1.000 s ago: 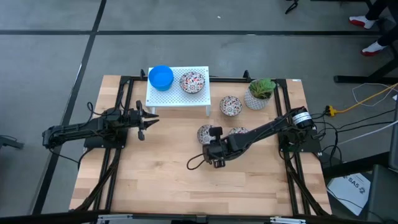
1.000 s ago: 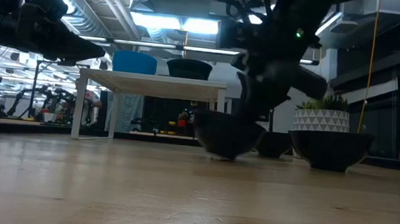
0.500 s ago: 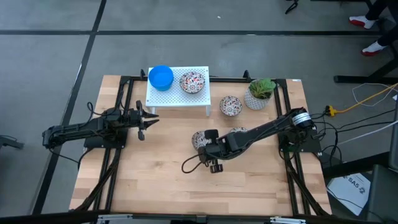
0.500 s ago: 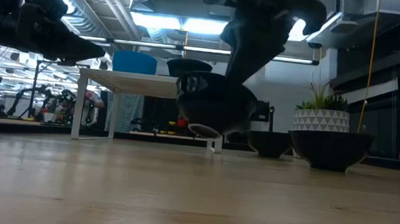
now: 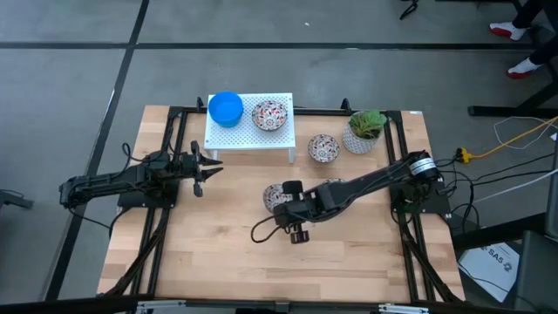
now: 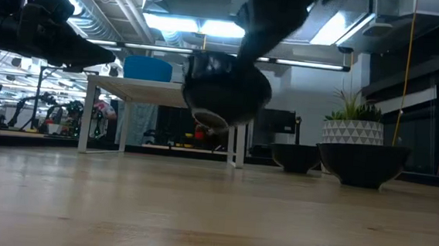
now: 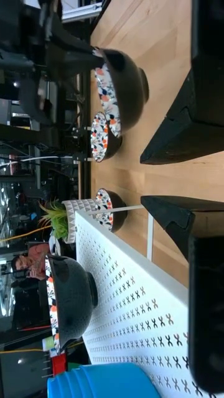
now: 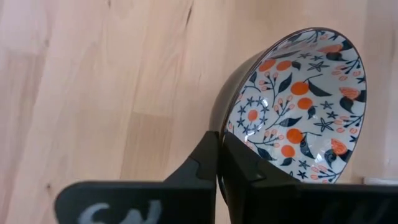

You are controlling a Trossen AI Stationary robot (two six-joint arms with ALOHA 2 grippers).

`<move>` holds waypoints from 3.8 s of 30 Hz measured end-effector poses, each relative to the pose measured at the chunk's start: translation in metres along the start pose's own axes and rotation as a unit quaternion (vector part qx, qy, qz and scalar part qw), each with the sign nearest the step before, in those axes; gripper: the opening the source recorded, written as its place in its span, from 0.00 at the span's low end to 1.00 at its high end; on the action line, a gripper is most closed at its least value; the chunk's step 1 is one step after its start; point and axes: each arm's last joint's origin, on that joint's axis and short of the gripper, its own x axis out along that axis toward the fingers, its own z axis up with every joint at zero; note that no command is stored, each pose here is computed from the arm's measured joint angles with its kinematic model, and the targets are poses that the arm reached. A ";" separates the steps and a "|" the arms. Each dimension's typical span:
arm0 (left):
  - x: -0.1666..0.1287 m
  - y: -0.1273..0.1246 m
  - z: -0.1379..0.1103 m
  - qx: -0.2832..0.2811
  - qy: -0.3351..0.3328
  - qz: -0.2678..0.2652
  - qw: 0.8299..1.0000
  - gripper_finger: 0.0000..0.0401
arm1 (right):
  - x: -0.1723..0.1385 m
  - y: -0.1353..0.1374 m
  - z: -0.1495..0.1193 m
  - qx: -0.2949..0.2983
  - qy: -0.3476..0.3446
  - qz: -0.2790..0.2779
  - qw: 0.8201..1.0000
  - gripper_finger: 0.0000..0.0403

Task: Pick & Place Mini bowls
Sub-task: Stack the patterned black bowl on the patterned black bowl on the shelf

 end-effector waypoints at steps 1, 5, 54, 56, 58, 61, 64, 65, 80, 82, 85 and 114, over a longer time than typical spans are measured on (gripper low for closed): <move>0.000 0.000 0.000 0.000 0.000 0.000 1.000 0.22 | -0.003 -0.001 0.002 0.001 -0.004 0.000 1.000 0.02; 0.000 0.000 0.000 0.000 0.000 0.000 1.000 0.22 | -0.019 -0.003 0.008 -0.005 0.013 -0.001 1.000 0.02; 0.000 0.000 0.000 0.000 0.000 0.000 1.000 0.22 | -0.178 -0.080 0.048 -0.084 -0.049 -0.144 0.985 0.03; 0.000 0.000 0.000 0.000 0.000 0.000 1.000 0.22 | -0.176 -0.089 0.048 -0.091 -0.040 -0.163 0.982 0.03; 0.000 0.000 0.000 0.000 0.000 0.000 1.000 0.21 | -0.174 -0.100 0.047 -0.100 -0.028 -0.181 0.978 0.03; 0.000 0.000 0.000 0.000 0.000 0.000 1.000 0.21 | -0.172 -0.117 0.046 -0.106 -0.020 -0.200 0.974 0.03; 0.000 0.000 0.000 0.000 0.000 0.000 1.000 0.22 | -0.171 -0.133 0.046 -0.105 -0.017 -0.219 0.970 0.03; 0.000 0.000 0.000 0.000 0.000 0.000 1.000 0.22 | -0.170 -0.138 0.046 -0.107 -0.014 -0.228 0.968 0.03; 0.000 0.000 0.000 0.000 0.000 0.000 1.000 0.21 | -0.173 -0.207 0.049 -0.157 -0.015 -0.347 0.924 0.03; 0.000 0.000 0.000 0.000 0.000 0.000 1.000 0.22 | -0.174 -0.216 0.049 -0.156 -0.019 -0.359 0.920 0.03; 0.000 0.000 0.000 0.000 0.000 0.000 1.000 0.22 | -0.175 -0.228 0.048 -0.152 -0.026 -0.369 0.916 0.03; 0.000 0.000 0.000 0.000 0.000 0.000 1.000 0.22 | -0.087 -0.271 0.020 -0.133 0.001 -0.213 0.968 0.03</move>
